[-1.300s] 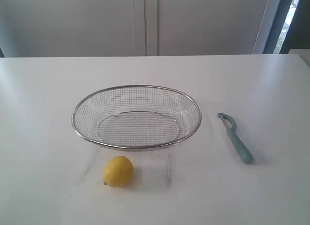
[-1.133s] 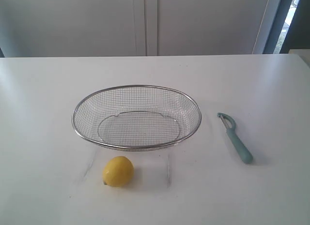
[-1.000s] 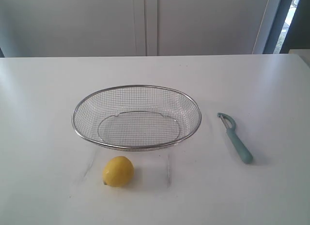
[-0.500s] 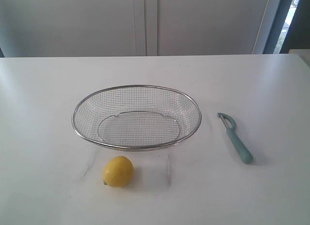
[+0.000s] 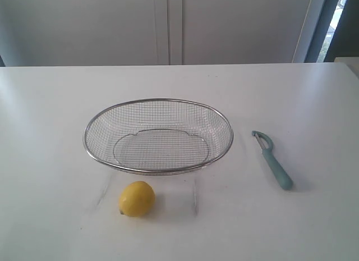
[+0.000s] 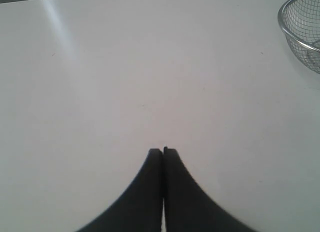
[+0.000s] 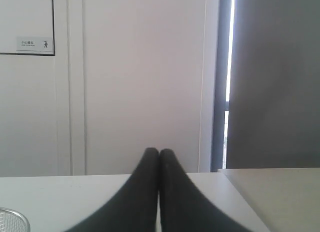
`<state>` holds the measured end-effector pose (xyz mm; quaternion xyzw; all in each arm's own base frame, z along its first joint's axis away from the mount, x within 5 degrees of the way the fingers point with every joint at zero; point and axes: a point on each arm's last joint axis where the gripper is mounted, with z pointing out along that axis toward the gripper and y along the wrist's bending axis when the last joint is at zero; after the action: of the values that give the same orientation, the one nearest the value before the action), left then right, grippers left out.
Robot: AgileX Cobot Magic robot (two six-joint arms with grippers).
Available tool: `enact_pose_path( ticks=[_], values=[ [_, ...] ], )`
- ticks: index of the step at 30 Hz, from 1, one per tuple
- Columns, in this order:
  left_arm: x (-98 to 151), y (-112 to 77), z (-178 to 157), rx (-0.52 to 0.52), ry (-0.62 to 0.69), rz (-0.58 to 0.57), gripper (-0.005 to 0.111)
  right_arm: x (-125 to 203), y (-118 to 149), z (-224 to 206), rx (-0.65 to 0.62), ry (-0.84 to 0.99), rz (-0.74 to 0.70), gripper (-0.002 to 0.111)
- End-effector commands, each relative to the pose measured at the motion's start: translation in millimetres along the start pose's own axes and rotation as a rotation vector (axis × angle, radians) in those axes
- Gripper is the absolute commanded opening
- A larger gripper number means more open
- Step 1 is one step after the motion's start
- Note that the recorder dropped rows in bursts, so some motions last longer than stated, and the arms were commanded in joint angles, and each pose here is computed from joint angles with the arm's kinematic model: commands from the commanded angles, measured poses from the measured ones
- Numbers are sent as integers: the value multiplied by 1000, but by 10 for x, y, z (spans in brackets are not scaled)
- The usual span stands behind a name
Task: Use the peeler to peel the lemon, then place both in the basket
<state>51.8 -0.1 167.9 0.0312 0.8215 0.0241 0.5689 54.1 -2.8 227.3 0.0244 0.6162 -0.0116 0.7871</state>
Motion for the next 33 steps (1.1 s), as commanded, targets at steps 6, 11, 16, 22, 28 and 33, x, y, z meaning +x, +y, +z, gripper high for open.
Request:
enact_pose_path(
  ticks=[6, 11, 16, 22, 28, 33],
  values=[
    [15, -3, 4, 2, 3, -8, 1, 17, 0, -4, -1, 16, -2, 0],
    [15, -3, 4, 2, 3, -8, 1, 52, -2, -5, 2, 55, -3, 0],
    [15, -3, 4, 2, 3, -8, 1, 67, -3, -6, 3, 72, -3, 0],
    [15, -3, 4, 2, 3, -8, 1, -83, -3, -5, 8, 117, -5, 0],
    [15, -3, 4, 2, 3, -8, 1, -327, -2, -31, 15, 170, -4, 0],
    [15, -3, 4, 2, 3, -8, 1, -469, -2, -34, 21, 233, -4, 0]
  ],
)
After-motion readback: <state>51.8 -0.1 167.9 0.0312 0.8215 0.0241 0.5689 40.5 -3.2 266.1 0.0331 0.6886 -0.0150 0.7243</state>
